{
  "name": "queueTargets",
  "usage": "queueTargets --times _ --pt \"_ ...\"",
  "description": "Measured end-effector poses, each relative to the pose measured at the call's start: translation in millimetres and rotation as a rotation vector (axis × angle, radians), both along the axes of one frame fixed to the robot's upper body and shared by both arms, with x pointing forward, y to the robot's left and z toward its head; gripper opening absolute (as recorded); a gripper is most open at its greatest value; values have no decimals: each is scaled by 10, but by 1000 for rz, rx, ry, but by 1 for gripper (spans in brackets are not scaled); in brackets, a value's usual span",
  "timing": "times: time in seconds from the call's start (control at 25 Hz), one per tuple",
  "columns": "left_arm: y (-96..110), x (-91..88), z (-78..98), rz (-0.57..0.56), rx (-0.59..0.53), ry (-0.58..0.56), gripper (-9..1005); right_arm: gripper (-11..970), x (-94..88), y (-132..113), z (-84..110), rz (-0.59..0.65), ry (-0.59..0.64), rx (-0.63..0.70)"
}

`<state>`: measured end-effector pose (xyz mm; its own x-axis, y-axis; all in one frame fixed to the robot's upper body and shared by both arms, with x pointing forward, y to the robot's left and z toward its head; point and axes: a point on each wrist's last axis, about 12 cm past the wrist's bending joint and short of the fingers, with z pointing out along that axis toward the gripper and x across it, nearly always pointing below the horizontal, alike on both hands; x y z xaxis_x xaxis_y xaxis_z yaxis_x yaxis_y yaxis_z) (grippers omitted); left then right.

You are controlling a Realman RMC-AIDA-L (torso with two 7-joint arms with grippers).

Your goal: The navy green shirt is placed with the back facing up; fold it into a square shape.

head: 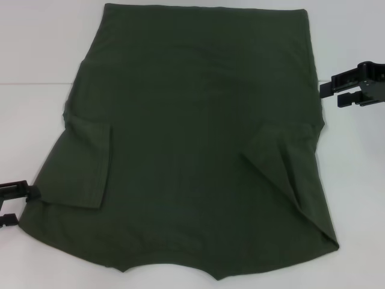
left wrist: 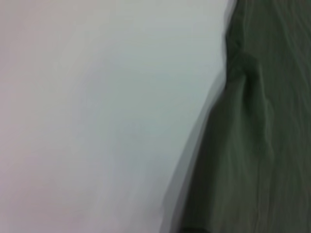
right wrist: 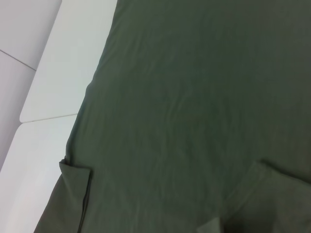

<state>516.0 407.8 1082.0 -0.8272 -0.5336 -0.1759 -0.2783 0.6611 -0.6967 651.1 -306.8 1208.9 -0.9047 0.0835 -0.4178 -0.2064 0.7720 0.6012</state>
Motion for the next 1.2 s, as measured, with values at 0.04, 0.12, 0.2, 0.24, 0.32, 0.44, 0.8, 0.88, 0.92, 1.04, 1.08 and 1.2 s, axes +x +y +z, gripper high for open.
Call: queueTargets --times 0.04,0.12,0.2,0.24,0.32,0.44,0.8,0.88,0.92,1.04,1.08,1.2 --pt "-2 -3 -4 0 -1 1 903 572 0 0 0 0 0 0" --pt "-18 -7 -22 -3 -5 7 903 571 0 0 1 0 0 1" --pt "-55 6 -42 -10 -10 12 902 570 -1 -1 -1 -1 0 2" --pt "-77 22 -51 -13 -12 13 902 569 -3 -3 -3 -1 1 2" --pt "-115 53 -65 -21 -15 14 901 568 -4 -5 -5 -2 1 2" --pt "-167 105 -67 -37 -12 13 901 566 -11 -14 -13 -3 2 3" --pt "-314 272 -56 -61 -15 4 898 561 -18 -40 -6 -11 -6 22" --pt "-321 286 -53 -58 -15 5 898 560 -19 -44 -4 -11 -7 24" --pt "-320 288 -50 -56 -16 4 898 559 -19 -44 -4 -12 -7 25" --pt "-313 302 -20 -46 -16 -16 897 557 -21 -47 -5 -13 -7 26" --pt "-312 305 -16 -44 -16 -17 855 557 -22 -49 -6 -13 -6 27" --pt "-321 318 -8 -45 -15 -16 731 555 -24 -52 -8 -14 -6 27"
